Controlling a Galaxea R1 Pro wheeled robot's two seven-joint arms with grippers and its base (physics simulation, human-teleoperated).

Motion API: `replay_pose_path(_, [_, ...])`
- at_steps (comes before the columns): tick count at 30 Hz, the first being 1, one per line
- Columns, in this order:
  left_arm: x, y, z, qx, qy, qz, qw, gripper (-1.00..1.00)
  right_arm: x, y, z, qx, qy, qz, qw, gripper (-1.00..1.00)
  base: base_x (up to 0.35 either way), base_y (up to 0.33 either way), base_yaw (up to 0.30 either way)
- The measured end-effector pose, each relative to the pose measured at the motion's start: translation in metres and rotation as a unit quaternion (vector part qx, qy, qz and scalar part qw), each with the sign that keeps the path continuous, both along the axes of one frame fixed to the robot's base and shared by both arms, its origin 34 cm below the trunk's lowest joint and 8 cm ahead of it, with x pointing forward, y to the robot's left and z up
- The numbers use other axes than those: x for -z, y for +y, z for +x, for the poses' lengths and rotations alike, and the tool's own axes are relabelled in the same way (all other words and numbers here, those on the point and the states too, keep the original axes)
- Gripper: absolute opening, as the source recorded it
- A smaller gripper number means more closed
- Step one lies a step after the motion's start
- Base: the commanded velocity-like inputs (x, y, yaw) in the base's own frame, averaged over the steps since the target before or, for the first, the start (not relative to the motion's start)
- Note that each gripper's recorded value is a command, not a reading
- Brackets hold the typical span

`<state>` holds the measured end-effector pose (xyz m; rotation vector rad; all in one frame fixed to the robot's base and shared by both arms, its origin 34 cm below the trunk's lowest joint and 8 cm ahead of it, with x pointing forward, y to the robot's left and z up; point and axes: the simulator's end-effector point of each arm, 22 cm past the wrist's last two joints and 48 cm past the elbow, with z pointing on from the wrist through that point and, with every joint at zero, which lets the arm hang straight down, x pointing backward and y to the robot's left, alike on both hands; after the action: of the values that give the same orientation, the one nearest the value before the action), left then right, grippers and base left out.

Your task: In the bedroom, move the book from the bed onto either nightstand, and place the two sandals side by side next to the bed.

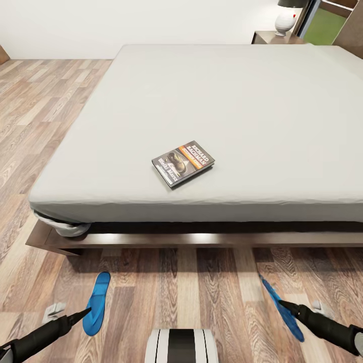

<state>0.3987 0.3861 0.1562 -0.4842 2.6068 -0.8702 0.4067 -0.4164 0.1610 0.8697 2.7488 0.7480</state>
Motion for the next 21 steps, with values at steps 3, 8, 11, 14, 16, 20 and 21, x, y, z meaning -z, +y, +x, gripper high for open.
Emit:
replay_pose_path(3, [-0.001, 0.001, 0.001, -0.001, -0.001, 0.0, 1.0, 1.0, 0.011, -0.037, 0.004, -0.069, 0.011, -0.119, 0.9904, -1.0, 0.0, 0.0, 0.0])
replay_pose_path(8, [-0.001, 0.001, 0.0, 0.0, -0.001, 0.0, 1.0, 1.0, 0.011, -0.06, 0.019, -0.105, -0.006, -0.193, 0.9757, -1.0, 0.0, 0.0, 0.0])
replay_pose_path(11, [0.0, 0.0, 0.0, 0.0, 0.0, 0.0, 1.0, 1.0, 0.02, -0.07, 0.005, -0.141, 0.023, -0.243, 0.9593, -1.0, 0.0, 0.0, 0.0])
replay_pose_path(14, [0.0, 0.0, 0.0, 0.0, 0.0, 0.0, 1.0, 1.0, 0.042, -0.023, 0.002, -0.205, -0.004, -0.262, 0.943, -1.0, 0.0, 0.0, 0.0])
replay_pose_path(16, [0.0, 0.0, 0.0, 0.0, 0.0, -0.001, 1.0, 1.0, 0.043, -0.014, 0.016, -0.229, -0.047, -0.282, 0.9306, -1.0, 0.0, 0.0, 0.0])
replay_pose_path(20, [0.0, -0.001, 0.0, 0.0, 0.0, -0.001, 1.0, 1.0, 0.052, -0.01, 0.001, -0.24, -0.078, -0.294, 0.9219, -1.0, 0.0, 0.0, 0.0])
replay_pose_path(21, [0.0, -0.001, 0.0, 0.0, 0.0, -0.001, 1.0, 1.0, 0.056, -0.009, -0.008, -0.241, -0.075, -0.293, 0.9221, -1.0, 0.0, 0.0, 0.0])
